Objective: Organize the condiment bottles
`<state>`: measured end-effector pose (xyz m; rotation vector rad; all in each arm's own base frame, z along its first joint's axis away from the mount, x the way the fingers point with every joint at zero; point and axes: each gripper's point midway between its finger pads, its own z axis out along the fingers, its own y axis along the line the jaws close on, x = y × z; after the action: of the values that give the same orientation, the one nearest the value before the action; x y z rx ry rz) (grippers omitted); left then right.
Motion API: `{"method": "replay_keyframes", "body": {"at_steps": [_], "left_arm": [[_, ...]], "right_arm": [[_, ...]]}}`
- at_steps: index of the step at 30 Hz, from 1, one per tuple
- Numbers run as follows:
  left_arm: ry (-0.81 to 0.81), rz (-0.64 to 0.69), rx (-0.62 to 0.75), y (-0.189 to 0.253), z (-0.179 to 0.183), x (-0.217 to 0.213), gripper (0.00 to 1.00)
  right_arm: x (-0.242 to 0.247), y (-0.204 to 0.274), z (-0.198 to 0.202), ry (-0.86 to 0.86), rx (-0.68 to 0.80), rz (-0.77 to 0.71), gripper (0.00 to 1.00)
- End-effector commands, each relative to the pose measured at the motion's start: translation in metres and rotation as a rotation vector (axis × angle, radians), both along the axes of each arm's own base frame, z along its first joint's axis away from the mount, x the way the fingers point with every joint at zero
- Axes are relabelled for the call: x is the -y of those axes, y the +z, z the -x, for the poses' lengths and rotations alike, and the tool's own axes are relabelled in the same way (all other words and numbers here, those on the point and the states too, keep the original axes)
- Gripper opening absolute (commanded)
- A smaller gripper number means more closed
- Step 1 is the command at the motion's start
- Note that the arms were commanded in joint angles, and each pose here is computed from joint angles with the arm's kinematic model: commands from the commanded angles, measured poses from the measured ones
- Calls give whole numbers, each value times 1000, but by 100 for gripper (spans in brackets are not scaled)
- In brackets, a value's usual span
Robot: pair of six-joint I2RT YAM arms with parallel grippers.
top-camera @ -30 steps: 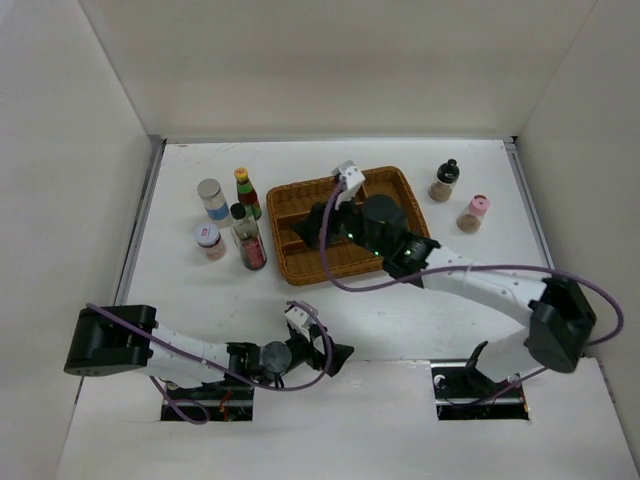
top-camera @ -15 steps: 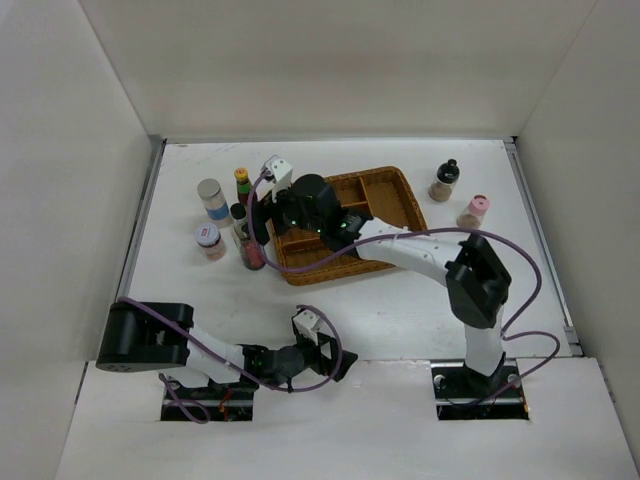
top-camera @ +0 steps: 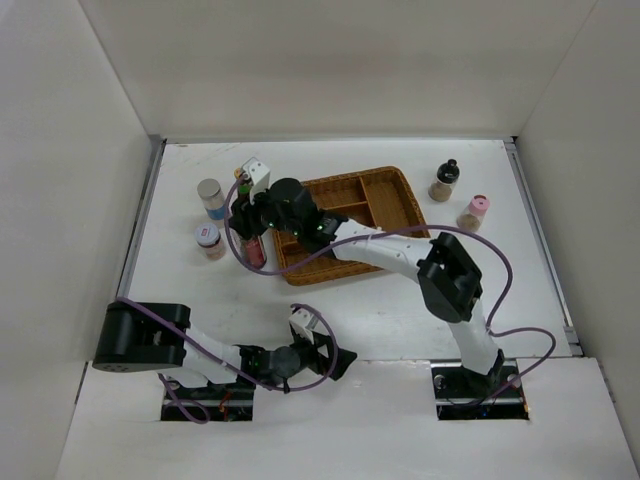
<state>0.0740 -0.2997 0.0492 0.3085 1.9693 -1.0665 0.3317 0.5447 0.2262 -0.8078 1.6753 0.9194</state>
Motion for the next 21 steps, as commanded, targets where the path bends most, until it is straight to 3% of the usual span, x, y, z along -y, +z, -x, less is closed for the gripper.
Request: {"method": "replay_keyframes", "body": {"at_steps": [1,5,15,21], "left_arm": [[11,37,-9,3,0,-3,100],[17,41,-7,4,-1,-4,100],[32,68,-7,11,-6,-8,100],[52,96,-3,20,-13,-9,100]], "right_arm": [[-13,62,-2,-40,118,-157,51],[-4,104,-5,-109,177,-258,37],[72,242,-3,-270,326,-487,34],[163,255,-44,-464,405,-433,34]]}}
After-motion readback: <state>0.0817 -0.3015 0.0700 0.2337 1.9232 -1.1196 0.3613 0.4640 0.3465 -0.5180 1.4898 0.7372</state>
